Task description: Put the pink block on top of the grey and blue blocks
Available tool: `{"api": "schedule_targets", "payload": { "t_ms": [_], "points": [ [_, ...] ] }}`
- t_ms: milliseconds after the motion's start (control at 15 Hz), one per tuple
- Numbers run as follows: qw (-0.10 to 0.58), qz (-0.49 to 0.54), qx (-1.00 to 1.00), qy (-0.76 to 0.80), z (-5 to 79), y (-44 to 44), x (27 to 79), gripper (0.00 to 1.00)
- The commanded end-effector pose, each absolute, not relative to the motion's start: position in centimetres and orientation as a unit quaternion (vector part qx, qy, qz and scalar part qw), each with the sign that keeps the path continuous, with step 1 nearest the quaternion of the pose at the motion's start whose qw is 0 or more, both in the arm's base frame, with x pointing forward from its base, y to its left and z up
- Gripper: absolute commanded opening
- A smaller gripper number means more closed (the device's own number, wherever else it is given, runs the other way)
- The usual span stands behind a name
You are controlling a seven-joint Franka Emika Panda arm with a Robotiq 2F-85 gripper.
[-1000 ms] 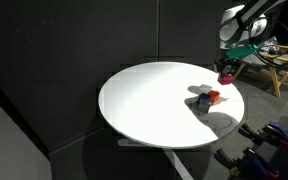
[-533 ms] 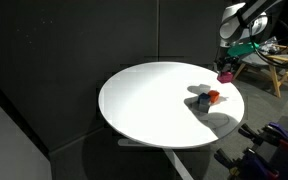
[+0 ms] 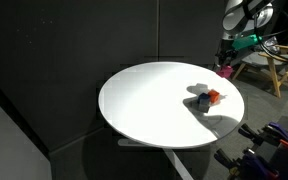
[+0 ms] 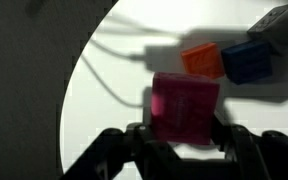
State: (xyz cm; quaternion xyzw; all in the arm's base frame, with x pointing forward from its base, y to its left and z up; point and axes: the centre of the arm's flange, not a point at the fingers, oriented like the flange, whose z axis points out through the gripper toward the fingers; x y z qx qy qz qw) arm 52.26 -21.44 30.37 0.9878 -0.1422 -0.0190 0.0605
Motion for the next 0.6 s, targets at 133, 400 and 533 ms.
{"api": "schedule_targets", "payload": {
  "t_ms": [133,400,533],
  "points": [
    [0.055,-0.004,0.995,-0.08,33.0,-20.3,50.7,0.31],
    [0.056,-0.001,0.997,-0.059,33.4,-18.6,50.7,0.31],
    [0.056,0.001,0.997,-0.052,33.4,-17.5,50.8,0.31]
  ]
}}
